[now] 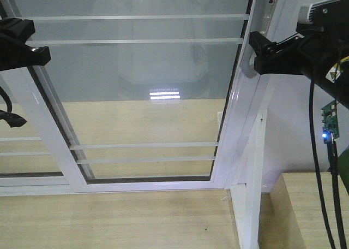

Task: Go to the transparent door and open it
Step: 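Raise both grippers up toward the door frame and handle, then close the right gripper around the silver vertical door handle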

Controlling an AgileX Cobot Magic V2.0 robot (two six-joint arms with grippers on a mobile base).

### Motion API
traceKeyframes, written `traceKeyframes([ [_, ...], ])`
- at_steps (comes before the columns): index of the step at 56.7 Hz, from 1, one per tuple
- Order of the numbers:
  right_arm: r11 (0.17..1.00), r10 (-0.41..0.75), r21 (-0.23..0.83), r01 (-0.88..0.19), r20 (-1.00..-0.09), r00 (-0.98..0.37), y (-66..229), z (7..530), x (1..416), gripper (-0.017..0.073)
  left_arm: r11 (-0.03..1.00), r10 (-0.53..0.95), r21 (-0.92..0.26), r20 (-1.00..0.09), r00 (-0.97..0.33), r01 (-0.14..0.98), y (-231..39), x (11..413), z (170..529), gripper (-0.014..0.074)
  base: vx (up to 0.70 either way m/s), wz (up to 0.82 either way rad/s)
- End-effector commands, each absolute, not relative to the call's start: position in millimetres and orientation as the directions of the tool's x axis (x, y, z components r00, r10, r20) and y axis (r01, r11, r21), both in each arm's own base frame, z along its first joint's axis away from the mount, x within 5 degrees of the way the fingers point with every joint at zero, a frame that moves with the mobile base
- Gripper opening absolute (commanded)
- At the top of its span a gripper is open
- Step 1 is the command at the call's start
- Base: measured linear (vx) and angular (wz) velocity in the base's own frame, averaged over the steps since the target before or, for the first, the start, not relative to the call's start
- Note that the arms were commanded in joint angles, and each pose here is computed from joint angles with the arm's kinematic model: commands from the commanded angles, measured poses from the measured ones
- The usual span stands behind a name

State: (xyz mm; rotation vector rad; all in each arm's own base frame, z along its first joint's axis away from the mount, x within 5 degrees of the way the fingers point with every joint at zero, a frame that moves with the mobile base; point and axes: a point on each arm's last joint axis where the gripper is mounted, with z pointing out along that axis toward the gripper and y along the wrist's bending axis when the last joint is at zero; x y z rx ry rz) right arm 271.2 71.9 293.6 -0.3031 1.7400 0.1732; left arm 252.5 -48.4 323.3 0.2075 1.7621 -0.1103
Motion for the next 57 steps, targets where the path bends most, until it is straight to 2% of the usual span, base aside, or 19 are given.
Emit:
traceKeyframes([
  [1, 0.950, -0.066, -0.061, -0.306, -0.998, -0.006, 74.4, 319.6, 273.8, 0.0618, 0.979, 0.045, 0.033, -0.997, -0.057, 0.204, -50.5, 253.6, 346.0, 0.0340, 0.00, 0.00],
  [11, 0.954, -0.052, -0.046, -0.296, -0.999, -0.012, 72.9, 318.7, 275.0, 0.0594, 0.979, 0.039, 0.032, -0.999, -0.034, 0.203, -50.6, 253.7, 348.2, 0.0519, 0.00, 0.00],
  [17, 0.960, -0.041, -0.036, -0.277, -0.999, -0.012, 68.3, 318.9, 276.4, 0.0593, 0.979, 0.050, 0.045, -0.999, -0.020, 0.201, -49.9, 253.9, 349.2, 0.0563, 0.00, 0.00],
  [33, 0.975, -0.015, -0.019, -0.220, -1.000, 0.020, 53.0, 307.9, 294.9, 0.0593, 0.986, 0.064, 0.057, -0.997, -0.039, 0.158, -38.6, 255.8, 347.6, 0.0567, 0.00, 0.00],
  [57, 0.973, -0.001, -0.011, -0.232, -0.999, 0.042, 62.6, 282.0, 347.3, 0.0593, 0.986, 0.065, 0.057, -0.997, -0.042, 0.158, -38.6, 255.8, 347.3, 0.0566, 0.00, 0.00],
])
